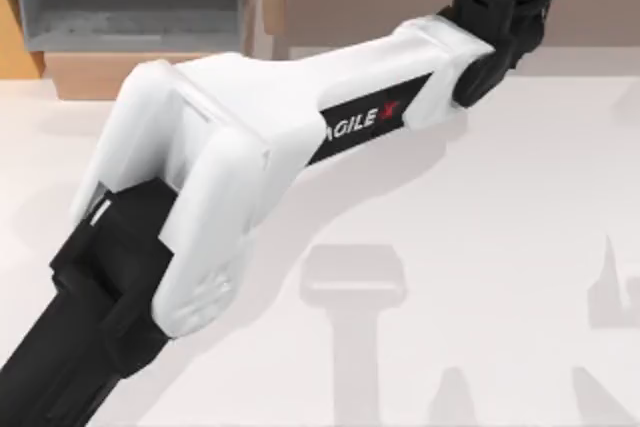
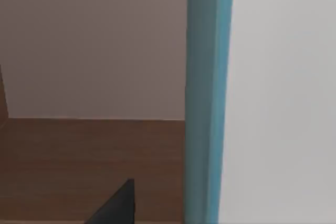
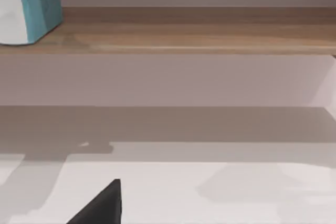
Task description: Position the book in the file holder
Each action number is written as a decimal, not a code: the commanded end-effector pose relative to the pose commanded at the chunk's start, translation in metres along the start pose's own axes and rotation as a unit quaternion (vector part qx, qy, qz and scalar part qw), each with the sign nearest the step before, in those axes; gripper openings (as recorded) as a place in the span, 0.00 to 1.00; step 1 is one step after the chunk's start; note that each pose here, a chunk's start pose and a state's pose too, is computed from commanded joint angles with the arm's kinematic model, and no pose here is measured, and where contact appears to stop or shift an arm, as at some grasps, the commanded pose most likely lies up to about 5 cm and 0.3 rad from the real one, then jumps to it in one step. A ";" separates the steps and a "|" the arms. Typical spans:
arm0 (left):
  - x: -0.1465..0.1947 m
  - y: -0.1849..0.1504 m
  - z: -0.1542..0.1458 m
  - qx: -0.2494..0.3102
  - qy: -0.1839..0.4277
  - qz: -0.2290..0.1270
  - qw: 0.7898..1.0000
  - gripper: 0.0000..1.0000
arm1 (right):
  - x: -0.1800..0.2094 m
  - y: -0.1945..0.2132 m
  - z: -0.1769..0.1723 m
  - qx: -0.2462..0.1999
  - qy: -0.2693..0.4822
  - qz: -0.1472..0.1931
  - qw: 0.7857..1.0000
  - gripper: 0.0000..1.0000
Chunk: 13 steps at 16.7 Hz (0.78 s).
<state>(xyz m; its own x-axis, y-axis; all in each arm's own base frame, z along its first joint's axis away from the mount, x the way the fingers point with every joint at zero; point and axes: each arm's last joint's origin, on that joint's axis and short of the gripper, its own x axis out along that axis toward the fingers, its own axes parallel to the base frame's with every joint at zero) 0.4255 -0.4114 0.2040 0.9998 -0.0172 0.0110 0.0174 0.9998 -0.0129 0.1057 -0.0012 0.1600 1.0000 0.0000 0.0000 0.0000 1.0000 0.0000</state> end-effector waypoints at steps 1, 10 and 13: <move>0.000 0.000 0.000 0.000 0.000 0.000 1.000 0.70 | 0.000 0.000 0.000 0.000 0.000 0.000 1.000 1.00; 0.000 0.000 0.000 0.000 0.000 0.000 1.000 0.02 | 0.000 0.000 0.000 0.000 0.000 0.000 1.000 1.00; 0.000 0.000 0.000 0.000 0.000 0.000 1.000 0.00 | 0.000 0.000 0.000 0.000 0.000 0.000 1.000 1.00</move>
<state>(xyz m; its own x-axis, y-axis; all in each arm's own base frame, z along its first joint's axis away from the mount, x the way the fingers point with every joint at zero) 0.4255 -0.4114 0.2040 0.9998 -0.0172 0.0110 0.0174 0.9998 -0.0129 0.1057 -0.0012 0.1600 1.0000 0.0000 0.0000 0.0000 1.0000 0.0000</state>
